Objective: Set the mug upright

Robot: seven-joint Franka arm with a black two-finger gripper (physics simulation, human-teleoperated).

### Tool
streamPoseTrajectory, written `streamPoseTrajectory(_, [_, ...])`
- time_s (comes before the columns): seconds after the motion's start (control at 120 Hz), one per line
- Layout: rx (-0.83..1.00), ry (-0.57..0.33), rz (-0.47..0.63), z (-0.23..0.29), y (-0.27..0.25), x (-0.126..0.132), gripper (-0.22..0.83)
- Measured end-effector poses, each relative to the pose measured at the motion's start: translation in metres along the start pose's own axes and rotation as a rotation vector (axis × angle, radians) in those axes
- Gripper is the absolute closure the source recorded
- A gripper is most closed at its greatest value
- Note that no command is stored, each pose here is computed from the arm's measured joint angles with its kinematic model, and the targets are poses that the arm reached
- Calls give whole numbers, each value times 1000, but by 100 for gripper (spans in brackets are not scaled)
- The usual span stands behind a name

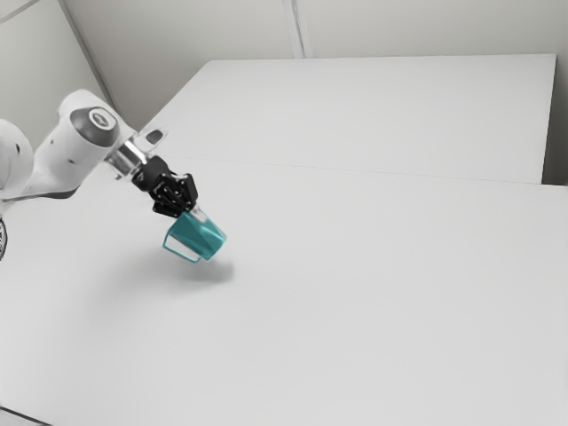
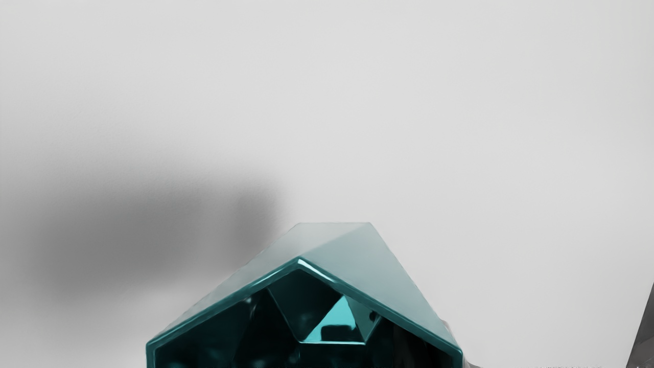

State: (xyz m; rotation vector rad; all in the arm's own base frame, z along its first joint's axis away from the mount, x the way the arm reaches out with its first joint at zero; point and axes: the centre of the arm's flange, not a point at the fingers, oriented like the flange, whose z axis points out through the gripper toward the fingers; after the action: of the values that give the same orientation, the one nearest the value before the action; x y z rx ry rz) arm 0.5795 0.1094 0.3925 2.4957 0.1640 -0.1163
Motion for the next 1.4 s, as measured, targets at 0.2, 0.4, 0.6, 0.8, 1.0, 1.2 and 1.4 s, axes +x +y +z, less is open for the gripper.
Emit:
streamPoseTrajectory(0.2, [347,-60,202,38,71,19,78])
streamPoseTrajectory(0.4, [586,-30,323,65,107,30,79])
streamPoseTrajectory(0.6, [663,14,348,88,125,23,79])
streamPoseTrajectory(0.8, [671,9,335,126,147,6,79])
streamPoseTrajectory(1.0, [679,-12,291,146,150,-4,79])
streamPoseTrajectory(1.2, [727,-49,265,152,149,-7,79])
streamPoseTrajectory(1.4, [758,-89,254,171,149,-9,79])
